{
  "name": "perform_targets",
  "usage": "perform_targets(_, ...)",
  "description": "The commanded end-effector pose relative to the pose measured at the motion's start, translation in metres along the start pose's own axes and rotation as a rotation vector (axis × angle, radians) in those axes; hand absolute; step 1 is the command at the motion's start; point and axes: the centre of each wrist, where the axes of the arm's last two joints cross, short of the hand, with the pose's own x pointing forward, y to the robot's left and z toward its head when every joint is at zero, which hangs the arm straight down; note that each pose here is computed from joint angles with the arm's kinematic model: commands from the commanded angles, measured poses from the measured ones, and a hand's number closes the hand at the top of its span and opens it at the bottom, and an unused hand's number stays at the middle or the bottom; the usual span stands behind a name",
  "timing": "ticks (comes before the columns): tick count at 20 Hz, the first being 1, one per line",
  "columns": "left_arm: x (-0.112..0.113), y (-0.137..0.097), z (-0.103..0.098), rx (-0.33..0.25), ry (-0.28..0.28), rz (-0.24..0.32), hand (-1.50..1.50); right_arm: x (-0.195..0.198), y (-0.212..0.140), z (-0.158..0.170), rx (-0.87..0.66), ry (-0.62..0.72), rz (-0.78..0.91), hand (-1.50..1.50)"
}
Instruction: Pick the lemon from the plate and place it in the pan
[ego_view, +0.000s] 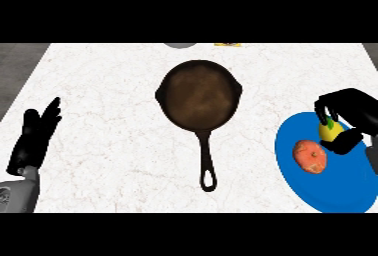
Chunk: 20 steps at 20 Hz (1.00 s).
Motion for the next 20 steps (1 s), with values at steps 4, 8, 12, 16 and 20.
perform_targets(4,-0.003,-0.012,0.004,-0.011,0.01,0.014,0.0,-0.009,-0.038,-0.016,-0.38,-0.403,-0.143,1.5)
perform_targets(8,-0.011,-0.01,0.004,0.014,0.005,0.014,0.0,-0.015,-0.078,-0.036,-0.39,-0.513,-0.184,1.5)
perform_targets(12,-0.014,0.005,-0.011,0.052,0.025,0.002,0.0,0.022,-0.062,-0.076,-0.366,-0.559,-0.232,1.5)
perform_targets(16,-0.009,0.006,-0.007,0.043,0.019,0.01,0.0,0.056,-0.053,-0.104,-0.332,-0.542,-0.322,1.5)
perform_targets(20,-0.009,-0.001,0.001,0.017,0.014,-0.018,0.0,0.095,-0.04,-0.136,-0.296,-0.522,-0.387,1.5)
